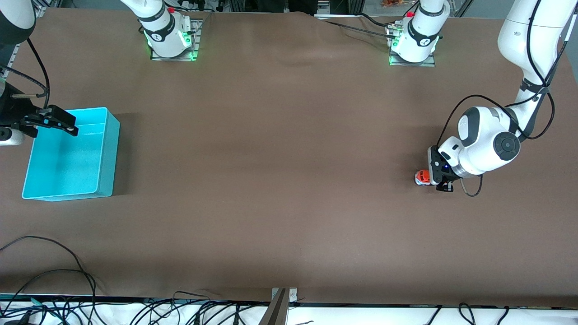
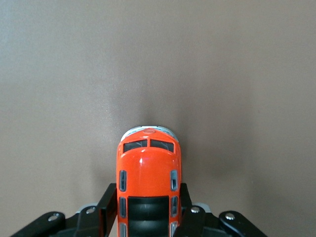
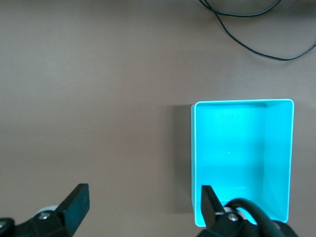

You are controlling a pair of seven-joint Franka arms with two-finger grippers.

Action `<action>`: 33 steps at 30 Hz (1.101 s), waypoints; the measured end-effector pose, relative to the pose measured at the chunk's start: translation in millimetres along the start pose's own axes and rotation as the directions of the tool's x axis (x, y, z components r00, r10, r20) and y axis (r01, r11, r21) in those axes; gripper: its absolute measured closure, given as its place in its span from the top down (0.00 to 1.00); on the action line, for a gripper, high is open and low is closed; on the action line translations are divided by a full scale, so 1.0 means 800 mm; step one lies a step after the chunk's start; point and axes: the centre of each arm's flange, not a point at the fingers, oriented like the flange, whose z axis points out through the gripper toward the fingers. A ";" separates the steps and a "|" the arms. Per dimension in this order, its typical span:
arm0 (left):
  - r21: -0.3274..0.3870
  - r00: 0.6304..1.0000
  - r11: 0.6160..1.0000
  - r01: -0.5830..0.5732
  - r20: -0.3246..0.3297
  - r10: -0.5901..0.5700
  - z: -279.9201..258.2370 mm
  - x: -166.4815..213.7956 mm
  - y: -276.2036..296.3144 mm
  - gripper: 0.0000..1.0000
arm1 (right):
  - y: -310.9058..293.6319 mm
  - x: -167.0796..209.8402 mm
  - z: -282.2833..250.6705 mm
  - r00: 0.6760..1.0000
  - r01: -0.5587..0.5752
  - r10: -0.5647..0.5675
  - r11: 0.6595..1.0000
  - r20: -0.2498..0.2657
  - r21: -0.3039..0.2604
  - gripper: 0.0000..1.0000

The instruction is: Wind up bus and store in blue box

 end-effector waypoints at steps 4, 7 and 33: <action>0.001 1.000 1.000 0.011 0.000 -0.011 -0.001 -0.008 0.000 0.52 | 0.000 0.000 0.000 1.000 0.000 0.000 1.000 0.000 0.000 1.00; 0.002 1.000 1.000 0.024 -0.001 -0.024 -0.001 -0.018 0.001 0.52 | 0.000 0.000 0.000 1.000 0.000 0.000 1.000 0.000 0.000 1.00; 0.023 0.999 0.999 0.031 -0.010 -0.031 -0.010 -0.180 0.012 0.52 | 0.000 0.000 0.000 1.000 0.000 0.000 1.000 0.000 0.000 1.00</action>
